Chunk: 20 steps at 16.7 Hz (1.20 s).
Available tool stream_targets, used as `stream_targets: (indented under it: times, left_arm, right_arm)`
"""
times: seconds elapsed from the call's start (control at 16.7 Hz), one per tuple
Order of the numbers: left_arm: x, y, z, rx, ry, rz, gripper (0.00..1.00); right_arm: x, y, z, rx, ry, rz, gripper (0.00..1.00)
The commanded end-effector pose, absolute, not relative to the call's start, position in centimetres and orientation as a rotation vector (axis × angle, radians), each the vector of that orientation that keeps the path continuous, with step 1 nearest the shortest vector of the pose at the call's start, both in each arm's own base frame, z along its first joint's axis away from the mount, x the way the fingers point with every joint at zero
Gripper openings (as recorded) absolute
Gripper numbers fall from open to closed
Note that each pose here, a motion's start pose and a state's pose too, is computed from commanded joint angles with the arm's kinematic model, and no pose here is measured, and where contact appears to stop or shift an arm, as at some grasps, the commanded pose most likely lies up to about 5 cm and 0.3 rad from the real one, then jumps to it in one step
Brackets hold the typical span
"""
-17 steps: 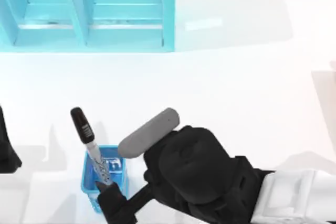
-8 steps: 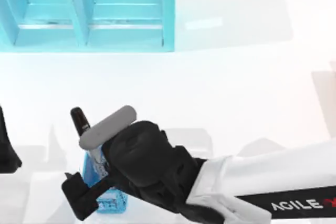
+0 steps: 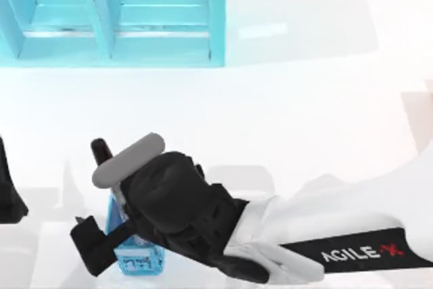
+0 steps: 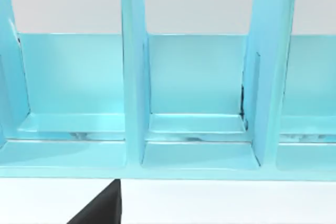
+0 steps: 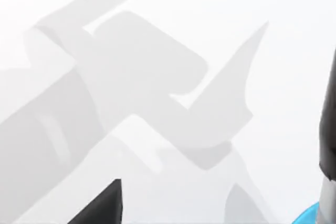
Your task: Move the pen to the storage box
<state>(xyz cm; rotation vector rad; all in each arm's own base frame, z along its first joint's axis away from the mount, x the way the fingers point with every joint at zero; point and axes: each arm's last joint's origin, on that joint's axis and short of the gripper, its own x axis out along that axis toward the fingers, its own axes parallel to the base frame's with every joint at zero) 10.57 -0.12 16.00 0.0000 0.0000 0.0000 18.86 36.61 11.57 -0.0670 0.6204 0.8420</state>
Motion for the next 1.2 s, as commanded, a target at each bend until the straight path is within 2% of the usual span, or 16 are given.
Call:
stream_targets:
  times: [0.72,1.2]
  left_arm:
    - [10.57,-0.12,16.0,0.0,0.0,0.0,1.0]
    - [10.57,-0.12,16.0,0.0,0.0,0.0,1.0]
  right_arm:
    - [18.86,36.61,11.57,-0.067,0.62,0.842,0.02]
    - [18.86,36.61,11.57,-0.067,0.62,0.842,0.0]
